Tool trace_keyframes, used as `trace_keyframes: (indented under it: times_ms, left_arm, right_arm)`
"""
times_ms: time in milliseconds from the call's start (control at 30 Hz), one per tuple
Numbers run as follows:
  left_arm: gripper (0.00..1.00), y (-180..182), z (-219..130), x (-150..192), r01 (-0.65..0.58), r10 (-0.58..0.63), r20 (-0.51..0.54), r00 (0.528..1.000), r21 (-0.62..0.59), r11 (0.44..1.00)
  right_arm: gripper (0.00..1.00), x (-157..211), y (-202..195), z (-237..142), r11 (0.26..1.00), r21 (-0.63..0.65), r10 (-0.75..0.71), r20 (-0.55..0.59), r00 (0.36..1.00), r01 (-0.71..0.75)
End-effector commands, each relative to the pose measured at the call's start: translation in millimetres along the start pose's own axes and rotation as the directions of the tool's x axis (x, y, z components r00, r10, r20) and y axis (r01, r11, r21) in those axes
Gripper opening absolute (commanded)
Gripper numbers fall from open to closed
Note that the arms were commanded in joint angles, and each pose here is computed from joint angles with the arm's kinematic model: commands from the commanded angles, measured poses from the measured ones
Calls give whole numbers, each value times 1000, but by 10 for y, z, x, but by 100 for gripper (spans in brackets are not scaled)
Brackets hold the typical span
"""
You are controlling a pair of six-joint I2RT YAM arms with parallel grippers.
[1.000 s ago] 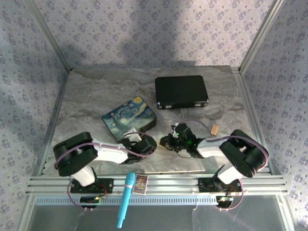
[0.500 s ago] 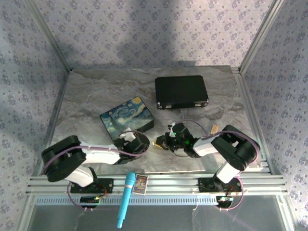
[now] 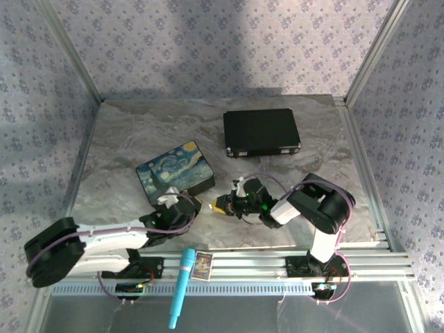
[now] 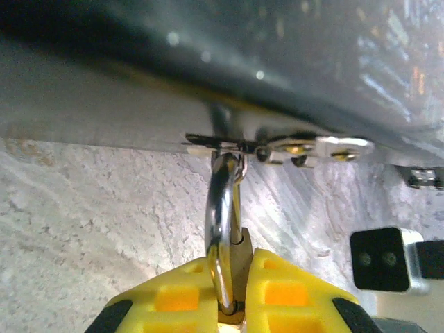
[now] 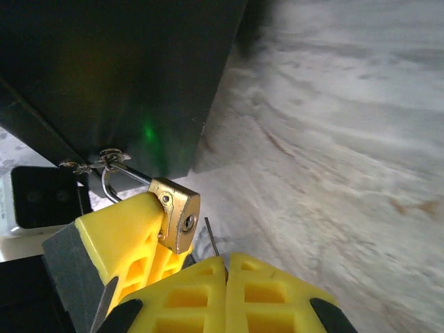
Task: Unlock a padlock with a key
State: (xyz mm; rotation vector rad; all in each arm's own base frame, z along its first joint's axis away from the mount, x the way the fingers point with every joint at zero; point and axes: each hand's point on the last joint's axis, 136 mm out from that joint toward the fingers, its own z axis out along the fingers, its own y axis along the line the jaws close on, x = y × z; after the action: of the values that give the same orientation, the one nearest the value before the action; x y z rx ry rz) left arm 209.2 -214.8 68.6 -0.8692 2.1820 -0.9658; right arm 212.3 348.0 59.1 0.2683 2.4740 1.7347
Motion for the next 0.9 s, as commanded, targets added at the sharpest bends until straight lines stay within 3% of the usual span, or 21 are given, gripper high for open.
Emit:
trace_keyframes:
  times_ms: [0, 300, 467, 867]
  left_arm:
    - [0, -187, -97, -169, 31, -35, 56, 998, 73, 997]
    - [0, -200, -113, -201, 26, -28, 38, 999, 75, 997]
    - [0, -102, -147, -270, -20, 20, 66, 998, 3, 1000]
    - [0, -218, -143, -250, 0, -5, 49, 999, 93, 996]
  right_arm:
    - [0, 33, 220, 75, 996, -85, -22, -40, 999, 19]
    - [0, 83, 276, 189, 992, -127, -27, -83, 996, 16]
    - [0, 133, 207, 154, 994, -110, -22, -90, 996, 12]
    - [0, 143, 242, 275, 988, -157, -9, -116, 993, -9]
